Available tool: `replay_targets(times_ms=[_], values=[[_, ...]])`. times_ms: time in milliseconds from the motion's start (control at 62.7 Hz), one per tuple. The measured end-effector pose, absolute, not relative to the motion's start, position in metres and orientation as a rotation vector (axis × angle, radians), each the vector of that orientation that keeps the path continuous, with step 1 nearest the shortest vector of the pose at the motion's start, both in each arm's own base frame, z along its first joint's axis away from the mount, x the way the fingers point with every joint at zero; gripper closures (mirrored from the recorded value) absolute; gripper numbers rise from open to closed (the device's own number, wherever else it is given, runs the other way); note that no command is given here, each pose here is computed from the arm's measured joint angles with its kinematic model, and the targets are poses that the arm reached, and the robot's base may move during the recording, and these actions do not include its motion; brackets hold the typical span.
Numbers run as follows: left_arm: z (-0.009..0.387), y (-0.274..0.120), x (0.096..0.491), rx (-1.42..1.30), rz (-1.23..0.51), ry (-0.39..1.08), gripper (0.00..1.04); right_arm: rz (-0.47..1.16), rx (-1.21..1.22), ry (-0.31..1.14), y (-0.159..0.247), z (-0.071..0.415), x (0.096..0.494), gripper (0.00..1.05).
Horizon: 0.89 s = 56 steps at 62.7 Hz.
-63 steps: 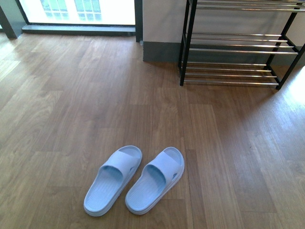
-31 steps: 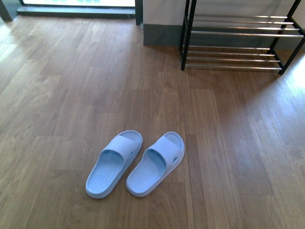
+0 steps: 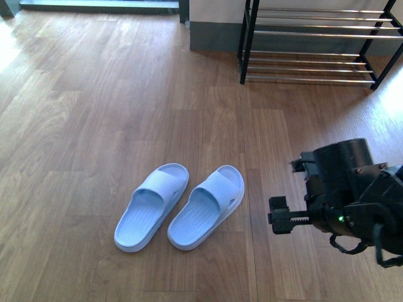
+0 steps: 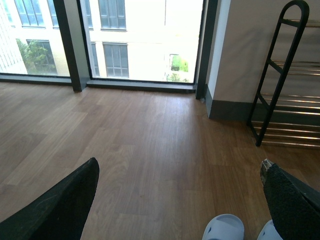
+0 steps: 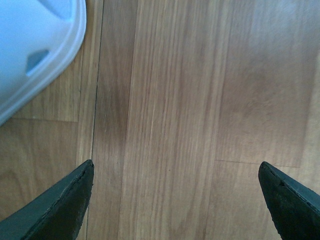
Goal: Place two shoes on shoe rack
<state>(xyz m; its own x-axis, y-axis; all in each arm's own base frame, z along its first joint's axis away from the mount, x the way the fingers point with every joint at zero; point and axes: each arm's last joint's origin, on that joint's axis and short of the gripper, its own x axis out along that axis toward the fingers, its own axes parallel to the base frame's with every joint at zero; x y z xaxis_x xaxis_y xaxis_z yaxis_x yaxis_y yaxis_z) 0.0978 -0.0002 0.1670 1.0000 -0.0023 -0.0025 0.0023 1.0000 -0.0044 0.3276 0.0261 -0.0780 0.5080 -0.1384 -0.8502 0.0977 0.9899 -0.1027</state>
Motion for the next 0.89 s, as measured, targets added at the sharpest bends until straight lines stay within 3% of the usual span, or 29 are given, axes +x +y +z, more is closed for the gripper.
replay_targets(times_ms=[287, 494, 893], values=[[0.167, 0.000, 0.098, -0.004, -0.002, 0.002, 0.09, -0.066, 0.033, 1.111, 0.052, -0.140, 0.350, 0.09], [0.167, 0.000, 0.098, -0.004, -0.002, 0.002, 0.09, 0.018, 0.129, 1.046, 0.083, -0.143, 0.379, 0.09], [0.167, 0.000, 0.098, -0.004, -0.002, 0.002, 0.09, -0.004, 0.170, 1.034, 0.105, -0.161, 0.411, 0.09]])
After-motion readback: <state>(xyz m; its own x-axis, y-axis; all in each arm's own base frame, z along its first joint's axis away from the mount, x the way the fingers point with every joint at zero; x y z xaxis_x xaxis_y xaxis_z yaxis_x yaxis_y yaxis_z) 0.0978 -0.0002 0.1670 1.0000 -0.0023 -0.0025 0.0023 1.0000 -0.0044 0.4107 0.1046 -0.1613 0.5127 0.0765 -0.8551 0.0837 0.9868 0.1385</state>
